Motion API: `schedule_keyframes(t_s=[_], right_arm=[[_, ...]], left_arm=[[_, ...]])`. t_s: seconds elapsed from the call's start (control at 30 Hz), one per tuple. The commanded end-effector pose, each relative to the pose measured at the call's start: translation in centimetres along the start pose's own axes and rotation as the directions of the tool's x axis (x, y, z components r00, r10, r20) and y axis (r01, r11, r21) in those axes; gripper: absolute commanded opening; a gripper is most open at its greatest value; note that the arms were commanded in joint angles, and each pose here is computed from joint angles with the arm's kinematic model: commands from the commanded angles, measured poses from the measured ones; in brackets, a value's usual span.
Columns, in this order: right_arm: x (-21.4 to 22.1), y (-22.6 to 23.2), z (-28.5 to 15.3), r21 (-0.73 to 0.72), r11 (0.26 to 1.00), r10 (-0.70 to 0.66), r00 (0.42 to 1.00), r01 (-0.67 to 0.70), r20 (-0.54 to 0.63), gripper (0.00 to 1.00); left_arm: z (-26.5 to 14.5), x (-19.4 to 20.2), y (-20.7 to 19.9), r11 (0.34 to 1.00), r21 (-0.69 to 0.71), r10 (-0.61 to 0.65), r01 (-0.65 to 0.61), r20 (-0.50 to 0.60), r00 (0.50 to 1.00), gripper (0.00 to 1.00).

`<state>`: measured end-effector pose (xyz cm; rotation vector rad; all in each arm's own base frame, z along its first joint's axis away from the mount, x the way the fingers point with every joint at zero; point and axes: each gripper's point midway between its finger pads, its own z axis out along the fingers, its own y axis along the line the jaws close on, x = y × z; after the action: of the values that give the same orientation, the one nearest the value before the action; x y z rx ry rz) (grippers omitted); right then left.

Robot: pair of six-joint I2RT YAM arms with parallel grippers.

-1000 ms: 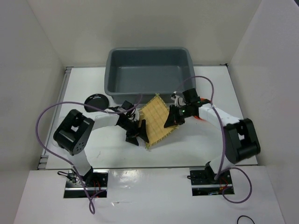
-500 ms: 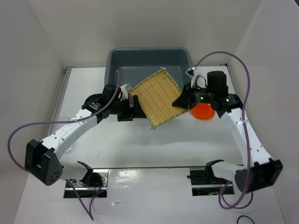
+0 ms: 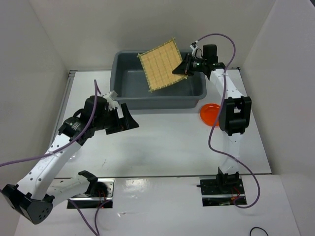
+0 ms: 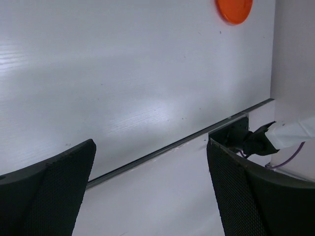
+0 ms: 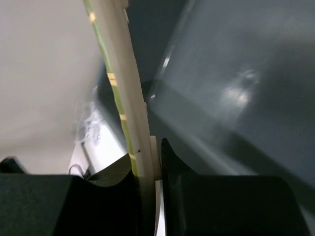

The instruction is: Place the mixed dishes into the plastic bin

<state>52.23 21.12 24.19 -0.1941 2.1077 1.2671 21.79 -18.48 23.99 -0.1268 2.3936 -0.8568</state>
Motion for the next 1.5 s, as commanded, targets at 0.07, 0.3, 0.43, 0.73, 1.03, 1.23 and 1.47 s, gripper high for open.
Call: schedule_keyframes(t_s=[0.07,0.3,0.43,0.73,1.03,1.23,1.47], right_arm=[[-5.4,-0.8,0.7,0.086,0.993,-0.094,0.984,0.082,0.154,0.0],[-6.3,-7.0,2.8,0.335,0.941,-0.107,0.984,0.054,0.144,0.0],[-4.3,-9.8,3.6,0.41,0.912,-0.074,0.991,0.021,0.112,0.0],[2.0,-13.7,4.1,0.519,0.85,0.076,0.996,-0.084,0.038,0.04],[2.6,-14.2,2.4,0.621,0.77,0.116,0.99,-0.144,0.085,0.73],[1.4,-11.6,1.0,0.623,0.766,0.104,0.987,-0.16,0.126,0.82],[-7.1,-4.6,-5.4,0.616,0.788,-0.172,0.964,0.011,0.203,0.94]], left_arm=[[-0.8,-2.1,1.3,0.996,-0.082,0.048,-0.042,0.068,0.997,1.0],[1.1,-6.9,3.2,0.984,-0.175,0.063,-0.038,0.141,0.988,1.0],[2.9,-9.0,4.4,0.984,-0.175,0.039,-0.017,0.126,0.991,1.0],[3.6,-13.6,9.6,0.953,-0.284,-0.056,0.105,0.177,0.983,1.0],[3.3,-15.2,11.7,0.939,-0.301,-0.103,0.167,0.217,0.971,1.0],[3.7,-14.8,12.7,0.932,-0.282,-0.166,0.226,0.22,0.961,1.0],[3.1,-15.7,12.1,0.938,-0.265,-0.15,0.221,0.265,0.952,1.0]])
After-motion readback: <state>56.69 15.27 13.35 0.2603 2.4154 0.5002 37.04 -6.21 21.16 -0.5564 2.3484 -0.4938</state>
